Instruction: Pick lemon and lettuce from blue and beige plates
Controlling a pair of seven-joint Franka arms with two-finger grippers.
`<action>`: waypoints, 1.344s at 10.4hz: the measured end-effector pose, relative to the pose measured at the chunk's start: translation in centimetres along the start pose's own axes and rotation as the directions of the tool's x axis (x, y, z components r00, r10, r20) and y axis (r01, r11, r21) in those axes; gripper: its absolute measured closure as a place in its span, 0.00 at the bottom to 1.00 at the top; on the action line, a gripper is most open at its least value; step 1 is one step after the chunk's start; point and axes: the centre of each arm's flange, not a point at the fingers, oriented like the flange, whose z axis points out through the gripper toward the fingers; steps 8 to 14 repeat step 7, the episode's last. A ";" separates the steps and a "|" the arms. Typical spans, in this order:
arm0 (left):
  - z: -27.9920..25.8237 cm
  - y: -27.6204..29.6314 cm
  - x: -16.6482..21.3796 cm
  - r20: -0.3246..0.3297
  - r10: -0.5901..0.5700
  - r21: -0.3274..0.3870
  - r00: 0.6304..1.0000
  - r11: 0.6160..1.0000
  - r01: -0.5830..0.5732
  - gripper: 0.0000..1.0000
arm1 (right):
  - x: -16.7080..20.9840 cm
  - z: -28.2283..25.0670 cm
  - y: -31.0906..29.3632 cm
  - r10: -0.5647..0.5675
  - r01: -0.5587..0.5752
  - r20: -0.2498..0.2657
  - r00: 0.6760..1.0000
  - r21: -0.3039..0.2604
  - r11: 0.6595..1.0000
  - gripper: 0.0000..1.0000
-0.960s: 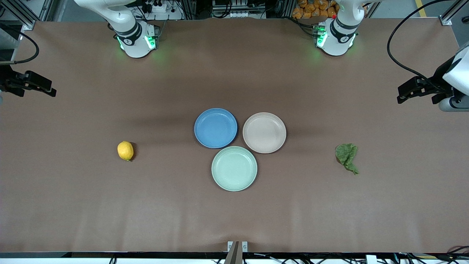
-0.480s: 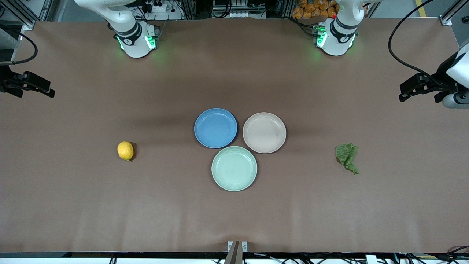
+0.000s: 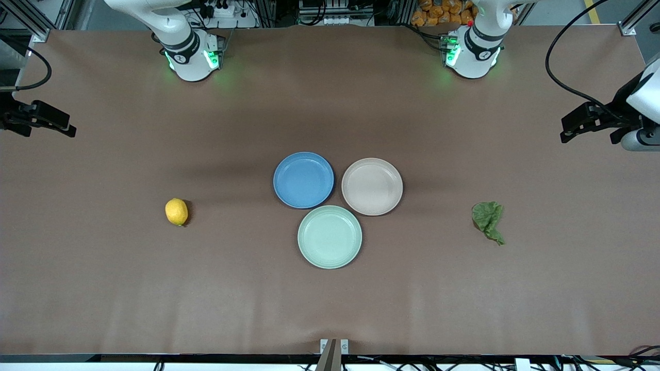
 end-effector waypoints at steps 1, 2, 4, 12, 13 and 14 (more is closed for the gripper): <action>0.0 0.0 0.0 0.000 0.000 0.000 1.000 1.000 0.000 0.00 | 0.0 0.0 0.0 0.000 0.000 0.000 1.000 0.000 1.000 0.00; 0.0 0.0 0.0 0.000 0.000 0.000 1.000 1.000 0.000 0.00 | 0.0 0.0 0.0 0.000 0.000 0.000 1.000 0.000 1.000 0.00; 0.0 0.0 0.0 0.000 0.000 0.000 1.000 1.000 0.000 0.00 | 0.0 0.0 0.0 0.001 -0.001 0.000 1.000 0.000 1.000 0.00; 0.2 -0.4 -0.2 0.018 -0.007 0.001 1.000 1.000 0.007 0.00 | 0.0 0.0 0.0 0.001 -0.001 0.000 1.000 0.000 1.000 0.00; 0.2 -0.4 -0.2 0.018 -0.007 0.001 1.000 1.000 0.007 0.00 | 0.0 0.0 0.0 0.001 -0.001 0.000 1.000 0.000 1.000 0.00; 0.2 -0.4 -0.2 0.018 -0.007 0.001 1.000 1.000 0.007 0.00 | 0.0 0.0 0.0 0.001 -0.001 0.000 1.000 0.000 1.000 0.00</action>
